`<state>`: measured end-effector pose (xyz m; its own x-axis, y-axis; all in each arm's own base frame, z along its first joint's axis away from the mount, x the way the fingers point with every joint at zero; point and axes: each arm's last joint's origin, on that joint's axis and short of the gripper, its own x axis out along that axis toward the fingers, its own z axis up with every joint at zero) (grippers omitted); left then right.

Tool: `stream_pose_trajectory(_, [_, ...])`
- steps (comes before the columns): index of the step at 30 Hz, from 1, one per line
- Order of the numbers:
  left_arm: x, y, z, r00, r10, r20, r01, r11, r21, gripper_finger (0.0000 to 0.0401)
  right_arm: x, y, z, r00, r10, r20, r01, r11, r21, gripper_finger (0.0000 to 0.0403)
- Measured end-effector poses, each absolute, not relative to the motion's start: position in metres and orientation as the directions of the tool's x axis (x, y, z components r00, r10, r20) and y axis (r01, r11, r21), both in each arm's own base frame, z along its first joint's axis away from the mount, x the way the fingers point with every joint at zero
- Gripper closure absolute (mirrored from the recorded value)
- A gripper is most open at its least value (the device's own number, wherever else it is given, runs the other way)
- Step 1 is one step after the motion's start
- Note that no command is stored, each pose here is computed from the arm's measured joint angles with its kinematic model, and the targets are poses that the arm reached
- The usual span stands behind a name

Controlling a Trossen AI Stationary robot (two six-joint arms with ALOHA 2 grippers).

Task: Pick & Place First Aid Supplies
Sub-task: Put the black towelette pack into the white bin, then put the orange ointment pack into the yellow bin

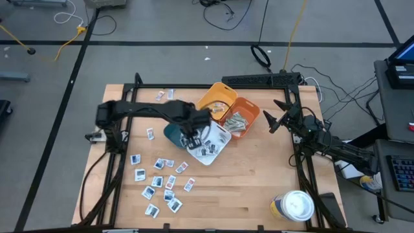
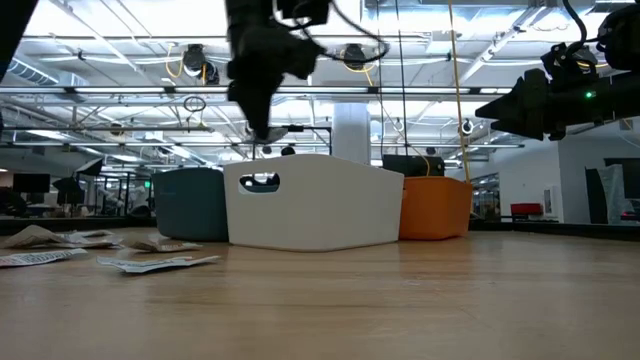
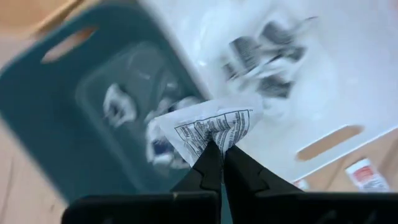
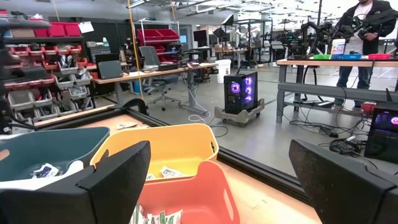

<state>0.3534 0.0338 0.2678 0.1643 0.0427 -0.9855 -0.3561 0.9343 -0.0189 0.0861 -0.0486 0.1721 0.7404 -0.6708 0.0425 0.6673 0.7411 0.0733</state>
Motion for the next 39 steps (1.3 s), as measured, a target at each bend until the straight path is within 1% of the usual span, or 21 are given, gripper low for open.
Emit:
stream_pose_trajectory(4, [0.379, 0.022, 0.275, 0.205, 0.029, -0.978, -0.289, 0.957, -0.032, 0.0399, 0.086, -0.049, 0.172, 0.74, -0.671, 0.043, 0.667, 0.741, 0.074, 0.0026])
stream_pose_trajectory(6, [0.389, 0.019, 0.278, 0.218, 0.009, -0.976, -0.276, 0.96, -0.052, 0.0399, 0.086, -0.049, 0.172, 0.74, -0.671, 0.043, 0.667, 0.741, 0.073, 0.0026])
stream_pose_trajectory(10, [0.401, 0.017, 0.276, 0.226, 0.011, -0.974, -0.261, 0.964, -0.049, 0.0399, 0.086, -0.049, 0.172, 0.741, -0.671, 0.043, 0.667, 0.741, 0.073, 0.0026])
stream_pose_trajectory(22, [0.423, 0.005, 0.218, 0.092, 0.047, -0.995, -0.195, 0.98, 0.028, 0.0399, 0.086, -0.049, 0.172, 0.741, -0.671, 0.043, 0.667, 0.741, 0.074, 0.0026])
stream_pose_trajectory(24, [0.425, 0.005, 0.212, 0.078, 0.047, -0.996, -0.19, 0.981, 0.032, 0.0393, 0.086, -0.049, 0.172, 0.74, -0.671, 0.042, 0.667, 0.741, 0.073, 0.0026])
stream_pose_trajectory(27, [0.426, 0.006, 0.21, 0.077, 0.048, -0.996, -0.197, 0.98, 0.032, 0.0363, 0.086, -0.049, 0.172, 0.741, -0.671, 0.042, 0.667, 0.741, 0.074, 0.0026])
stream_pose_trajectory(30, [0.427, 0.007, 0.21, 0.092, 0.055, -0.994, -0.199, 0.979, 0.036, 0.0316, 0.086, -0.049, 0.172, 0.74, -0.671, 0.043, 0.667, 0.741, 0.073, 0.0026])
stream_pose_trajectory(39, [0.427, 0.008, 0.211, 0.091, 0.04, -0.995, -0.183, 0.983, 0.022, 0.0121, 0.086, -0.049, 0.172, 0.74, -0.671, 0.043, 0.667, 0.741, 0.074, 0.0026])
